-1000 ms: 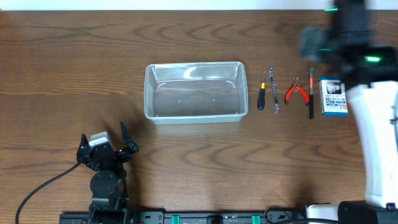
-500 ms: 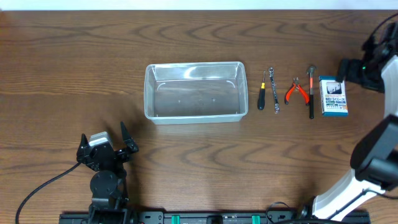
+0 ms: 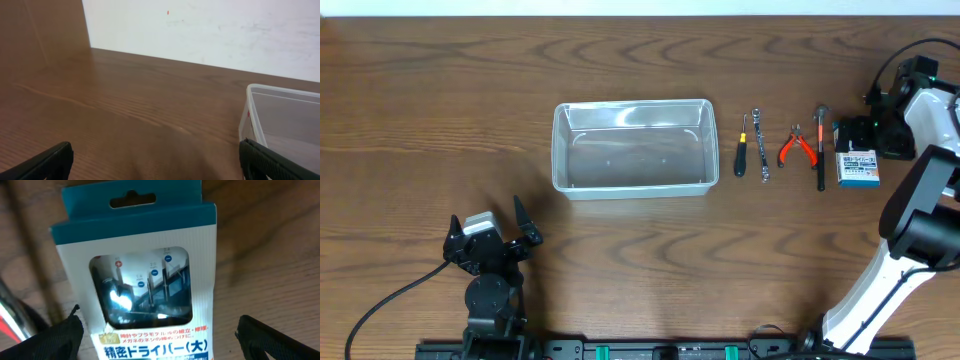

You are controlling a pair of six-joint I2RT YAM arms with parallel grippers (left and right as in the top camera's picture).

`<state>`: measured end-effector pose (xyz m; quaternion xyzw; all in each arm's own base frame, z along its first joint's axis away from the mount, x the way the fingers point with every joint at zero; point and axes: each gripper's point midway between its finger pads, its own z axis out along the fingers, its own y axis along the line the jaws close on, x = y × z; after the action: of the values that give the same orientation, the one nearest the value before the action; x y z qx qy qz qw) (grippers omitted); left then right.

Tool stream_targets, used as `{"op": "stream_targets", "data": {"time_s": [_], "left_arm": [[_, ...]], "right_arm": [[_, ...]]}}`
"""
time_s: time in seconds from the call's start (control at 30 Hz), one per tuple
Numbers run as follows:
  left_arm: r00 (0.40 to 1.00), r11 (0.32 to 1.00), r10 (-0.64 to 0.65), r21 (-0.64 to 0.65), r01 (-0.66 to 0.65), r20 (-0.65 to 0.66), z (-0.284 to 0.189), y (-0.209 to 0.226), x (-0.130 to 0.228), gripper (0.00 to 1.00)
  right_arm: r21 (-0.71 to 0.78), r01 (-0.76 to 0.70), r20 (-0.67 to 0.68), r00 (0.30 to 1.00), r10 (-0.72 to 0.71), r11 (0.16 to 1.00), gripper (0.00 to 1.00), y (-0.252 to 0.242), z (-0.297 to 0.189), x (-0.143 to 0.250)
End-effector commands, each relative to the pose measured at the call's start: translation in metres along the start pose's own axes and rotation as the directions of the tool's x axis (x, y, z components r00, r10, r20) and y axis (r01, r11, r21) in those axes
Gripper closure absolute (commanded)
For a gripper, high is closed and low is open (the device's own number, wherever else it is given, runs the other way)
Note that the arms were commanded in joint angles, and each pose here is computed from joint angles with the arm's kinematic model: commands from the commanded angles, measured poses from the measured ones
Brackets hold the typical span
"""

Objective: Pack container
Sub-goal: 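Grasp the blue-and-white screwdriver set box with the right gripper, then lower the box into the container's right end and open the gripper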

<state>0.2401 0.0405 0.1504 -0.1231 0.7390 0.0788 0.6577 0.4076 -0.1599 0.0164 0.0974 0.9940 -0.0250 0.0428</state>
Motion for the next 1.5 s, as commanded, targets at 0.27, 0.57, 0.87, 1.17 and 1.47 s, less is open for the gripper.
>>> {"op": "stream_targets", "data": {"time_s": [0.27, 0.57, 0.87, 1.17, 1.47], "left_arm": [[0.999, 1.000, 0.019, -0.020, -0.020, -0.041, 0.001, 0.004, 0.016, 0.02], [0.999, 1.000, 0.019, -0.020, -0.020, -0.041, 0.001, 0.004, 0.016, 0.02], [0.999, 1.000, 0.019, -0.020, -0.020, -0.041, 0.001, 0.004, 0.016, 0.02], [0.999, 1.000, 0.019, -0.020, -0.020, -0.041, 0.001, 0.004, 0.016, 0.02], [0.999, 1.000, 0.019, -0.020, -0.020, -0.041, 0.001, 0.004, 0.016, 0.02]], "right_arm": [[-0.025, 0.005, -0.056, 0.998, -0.006, 1.000, 0.02, 0.008, 0.027, 0.018], [-0.028, -0.033, -0.091, 0.995, 0.030, 0.999, 0.12, 0.011, 0.041, 0.034], [-0.019, -0.121, -0.076, 0.990, 0.119, 0.992, 0.35, 0.009, 0.014, 0.021], [-0.112, -0.088, 0.148, 0.984, 0.104, 0.990, 0.53, 0.046, -0.115, -0.023], [-0.270, 0.152, 0.407, 0.913, -0.030, 0.951, 0.59, 0.222, -0.241, -0.005]]}}
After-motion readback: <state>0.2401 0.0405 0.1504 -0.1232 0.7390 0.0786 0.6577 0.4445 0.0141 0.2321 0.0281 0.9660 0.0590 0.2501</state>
